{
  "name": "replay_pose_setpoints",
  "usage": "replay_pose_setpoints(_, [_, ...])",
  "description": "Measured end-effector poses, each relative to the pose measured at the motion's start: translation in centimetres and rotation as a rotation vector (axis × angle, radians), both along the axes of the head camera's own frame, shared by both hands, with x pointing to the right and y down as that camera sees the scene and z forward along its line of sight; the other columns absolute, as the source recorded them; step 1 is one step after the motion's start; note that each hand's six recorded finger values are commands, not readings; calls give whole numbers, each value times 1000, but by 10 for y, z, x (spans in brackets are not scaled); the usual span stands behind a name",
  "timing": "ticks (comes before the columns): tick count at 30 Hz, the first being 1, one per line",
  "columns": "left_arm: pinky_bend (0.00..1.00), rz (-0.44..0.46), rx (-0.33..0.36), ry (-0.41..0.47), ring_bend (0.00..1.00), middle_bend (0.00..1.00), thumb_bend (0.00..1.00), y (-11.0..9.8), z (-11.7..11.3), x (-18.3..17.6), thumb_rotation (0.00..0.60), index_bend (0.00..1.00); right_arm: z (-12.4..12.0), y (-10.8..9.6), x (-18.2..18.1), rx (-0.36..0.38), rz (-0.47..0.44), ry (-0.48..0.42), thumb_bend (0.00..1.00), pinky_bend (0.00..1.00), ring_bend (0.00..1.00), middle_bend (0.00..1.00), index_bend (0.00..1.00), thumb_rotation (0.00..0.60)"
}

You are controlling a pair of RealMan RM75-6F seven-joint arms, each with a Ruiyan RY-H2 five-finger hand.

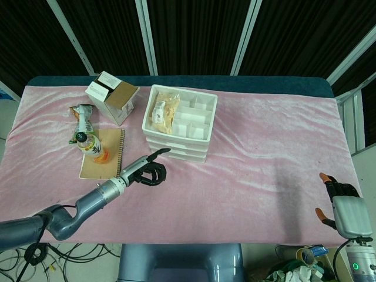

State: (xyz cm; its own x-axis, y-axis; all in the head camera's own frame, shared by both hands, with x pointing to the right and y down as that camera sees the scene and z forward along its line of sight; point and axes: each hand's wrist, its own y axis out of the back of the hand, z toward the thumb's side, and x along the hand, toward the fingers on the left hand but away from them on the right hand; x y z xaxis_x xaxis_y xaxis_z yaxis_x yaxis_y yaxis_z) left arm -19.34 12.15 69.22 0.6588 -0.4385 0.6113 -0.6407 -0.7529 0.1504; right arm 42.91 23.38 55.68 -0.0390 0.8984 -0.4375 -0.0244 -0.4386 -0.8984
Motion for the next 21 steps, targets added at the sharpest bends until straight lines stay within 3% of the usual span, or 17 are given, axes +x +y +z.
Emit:
replay_pose_setpoints(6, [637,24,14,34,520,569,415,-5,0,14,600,0,0,0,1,-2,6,3,186,205,248,158,141,600])
replay_pose_setpoints(21, [637,-33,20,50,521,570,416,-22,15,26,600,0,1,0,2,-6,12,10,186,205,248,158,141,600])
